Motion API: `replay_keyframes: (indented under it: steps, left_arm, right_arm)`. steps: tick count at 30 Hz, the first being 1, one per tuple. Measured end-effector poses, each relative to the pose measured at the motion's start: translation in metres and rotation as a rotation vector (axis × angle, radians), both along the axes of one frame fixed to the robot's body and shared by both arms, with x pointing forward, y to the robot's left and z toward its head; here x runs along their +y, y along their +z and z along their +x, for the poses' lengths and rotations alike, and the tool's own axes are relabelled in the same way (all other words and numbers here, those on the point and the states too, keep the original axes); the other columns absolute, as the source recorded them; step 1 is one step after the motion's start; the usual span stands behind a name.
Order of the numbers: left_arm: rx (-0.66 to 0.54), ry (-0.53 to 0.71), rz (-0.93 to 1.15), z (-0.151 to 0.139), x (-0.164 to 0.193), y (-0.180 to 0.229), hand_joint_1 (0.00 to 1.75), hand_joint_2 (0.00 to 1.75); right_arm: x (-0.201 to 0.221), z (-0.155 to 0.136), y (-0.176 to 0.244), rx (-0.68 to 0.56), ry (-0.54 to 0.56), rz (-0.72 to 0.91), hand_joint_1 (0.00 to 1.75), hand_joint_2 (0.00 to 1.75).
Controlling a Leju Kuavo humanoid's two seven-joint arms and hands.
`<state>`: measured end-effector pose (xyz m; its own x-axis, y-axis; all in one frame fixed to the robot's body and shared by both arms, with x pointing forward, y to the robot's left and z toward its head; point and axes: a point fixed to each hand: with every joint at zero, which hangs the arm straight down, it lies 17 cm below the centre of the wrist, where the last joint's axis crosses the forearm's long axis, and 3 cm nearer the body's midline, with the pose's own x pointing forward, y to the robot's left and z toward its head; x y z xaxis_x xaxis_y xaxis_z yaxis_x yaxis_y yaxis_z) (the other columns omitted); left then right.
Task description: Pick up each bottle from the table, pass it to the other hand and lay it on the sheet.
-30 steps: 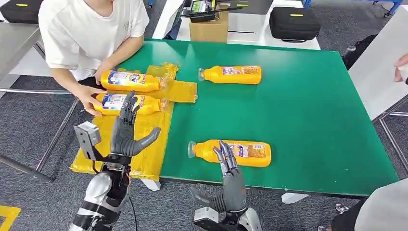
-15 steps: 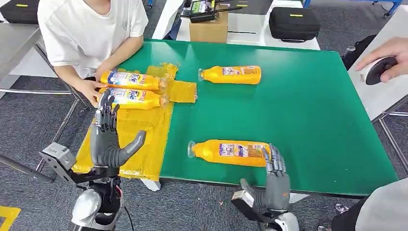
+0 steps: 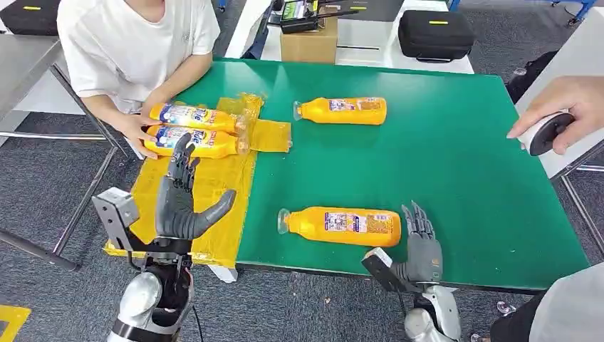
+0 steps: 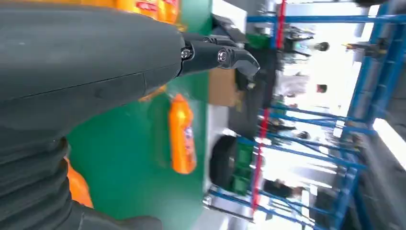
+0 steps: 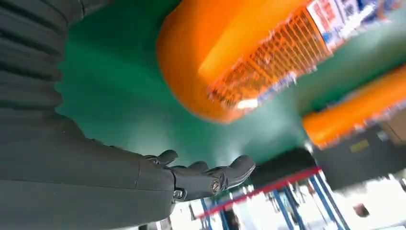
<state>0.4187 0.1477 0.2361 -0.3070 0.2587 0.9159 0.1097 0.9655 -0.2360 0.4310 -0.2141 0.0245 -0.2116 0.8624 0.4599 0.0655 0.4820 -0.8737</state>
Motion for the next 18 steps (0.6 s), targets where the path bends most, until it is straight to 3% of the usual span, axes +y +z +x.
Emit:
replay_keyframes:
  steps: [18]
  left_arm:
    - [0.085, -0.001, 0.052, 0.028, -0.01, -0.023, 0.0, 1.75]
  right_arm:
    - [0.037, 0.035, -0.015, 0.122, 0.092, -0.077, 0.0, 1.75]
